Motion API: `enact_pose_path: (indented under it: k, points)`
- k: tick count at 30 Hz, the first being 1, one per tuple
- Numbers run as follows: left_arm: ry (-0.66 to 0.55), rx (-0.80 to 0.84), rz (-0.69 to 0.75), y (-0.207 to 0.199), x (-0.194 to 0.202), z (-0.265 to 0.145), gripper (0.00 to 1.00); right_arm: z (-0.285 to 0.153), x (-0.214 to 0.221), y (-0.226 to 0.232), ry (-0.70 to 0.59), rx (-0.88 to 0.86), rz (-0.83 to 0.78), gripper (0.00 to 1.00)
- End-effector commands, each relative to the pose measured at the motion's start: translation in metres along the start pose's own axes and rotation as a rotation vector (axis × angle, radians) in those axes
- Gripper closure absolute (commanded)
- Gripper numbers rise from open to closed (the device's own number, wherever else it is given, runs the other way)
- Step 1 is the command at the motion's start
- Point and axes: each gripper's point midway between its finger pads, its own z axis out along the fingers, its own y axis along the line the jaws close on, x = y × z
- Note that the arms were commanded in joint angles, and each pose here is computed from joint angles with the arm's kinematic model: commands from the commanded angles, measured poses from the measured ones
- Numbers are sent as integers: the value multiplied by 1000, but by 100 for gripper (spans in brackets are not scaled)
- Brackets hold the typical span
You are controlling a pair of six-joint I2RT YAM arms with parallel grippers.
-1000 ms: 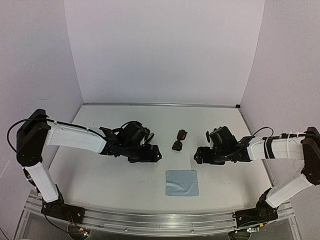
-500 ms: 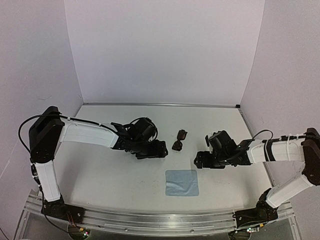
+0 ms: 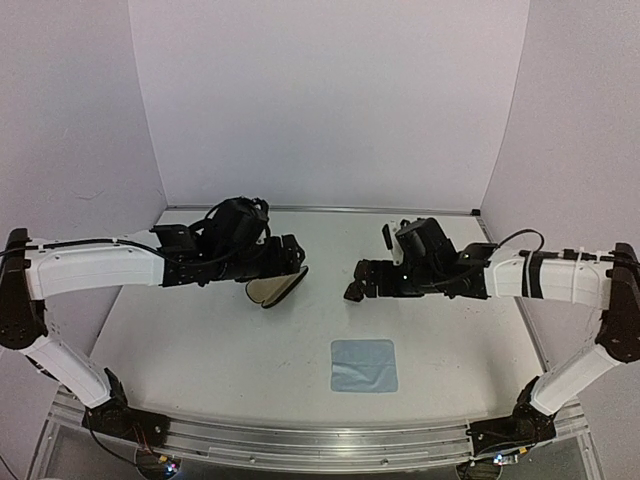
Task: Organize the sunglasses
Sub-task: Move the sunglasses case at the center of the board.
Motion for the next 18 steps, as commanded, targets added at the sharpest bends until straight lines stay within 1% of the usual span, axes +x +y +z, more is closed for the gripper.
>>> enact_pose_path:
  k: [1, 6, 12, 15, 18]
  points:
    - [-97, -113, 21, 23, -31, -13, 12, 3, -44, 43, -61, -75, -49, 19]
    - [-43, -107, 33, 45, -28, 12, 15, 19, -67, 62, -80, -78, -39, 19]
    - [-8, -62, 32, 67, -35, 39, 22, 28, -73, 69, -85, -91, -18, 18]
    - [10, 4, 39, 60, -41, 48, 23, 29, -75, 69, -91, -90, -19, 18]
    - [16, 73, 79, 40, -51, 51, 23, 32, -73, 68, -87, -84, -21, 18]
